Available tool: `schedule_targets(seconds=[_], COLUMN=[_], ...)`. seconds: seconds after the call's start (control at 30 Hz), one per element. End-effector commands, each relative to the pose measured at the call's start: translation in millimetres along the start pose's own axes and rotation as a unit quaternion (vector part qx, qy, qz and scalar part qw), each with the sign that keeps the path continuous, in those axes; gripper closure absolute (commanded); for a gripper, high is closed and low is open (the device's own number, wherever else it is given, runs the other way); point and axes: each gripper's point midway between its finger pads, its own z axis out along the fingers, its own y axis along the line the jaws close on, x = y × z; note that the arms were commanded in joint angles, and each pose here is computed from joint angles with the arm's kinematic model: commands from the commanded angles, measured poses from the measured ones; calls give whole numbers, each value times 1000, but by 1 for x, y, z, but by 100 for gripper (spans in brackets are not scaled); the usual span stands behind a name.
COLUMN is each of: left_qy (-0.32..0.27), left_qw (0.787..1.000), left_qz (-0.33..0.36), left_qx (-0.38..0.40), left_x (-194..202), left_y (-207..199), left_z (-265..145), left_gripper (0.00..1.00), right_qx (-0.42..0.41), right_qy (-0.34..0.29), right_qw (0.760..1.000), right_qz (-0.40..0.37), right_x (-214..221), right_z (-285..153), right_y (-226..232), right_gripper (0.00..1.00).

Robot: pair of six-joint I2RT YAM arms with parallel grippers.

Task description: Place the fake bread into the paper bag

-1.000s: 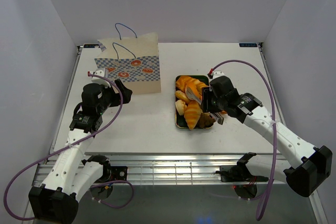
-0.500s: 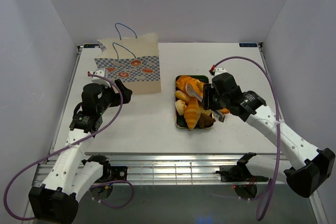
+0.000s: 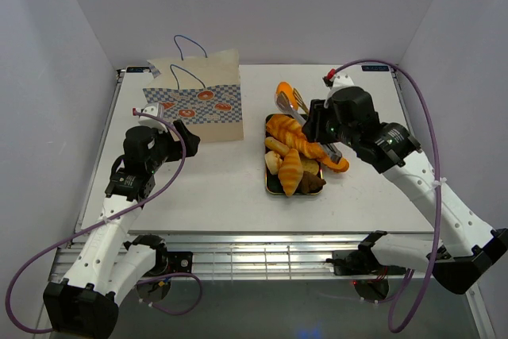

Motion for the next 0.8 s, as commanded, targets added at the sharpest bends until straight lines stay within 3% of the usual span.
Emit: schedule_targets(seconds=[0.0,0.47,0.77], left_qy=[-9,-9,-6], left_qw=[1000,1000,1000], left_qz=[5,4,4], left_qx=[11,17,24], left_x=[-11,-11,-10], left_y=[-8,-10,-12], left_z=[-4,-5,-4], left_gripper=[2,2,2], right_qx=[-25,-154,-218], right_qy=[-61,-146,-128], right_qw=[998,976,966], right_qz=[-15,-42,-45], right_x=[-48,-144,-155], right_z=[-7,11,43], right_y=[17,92,128], right_gripper=[73,71,71])
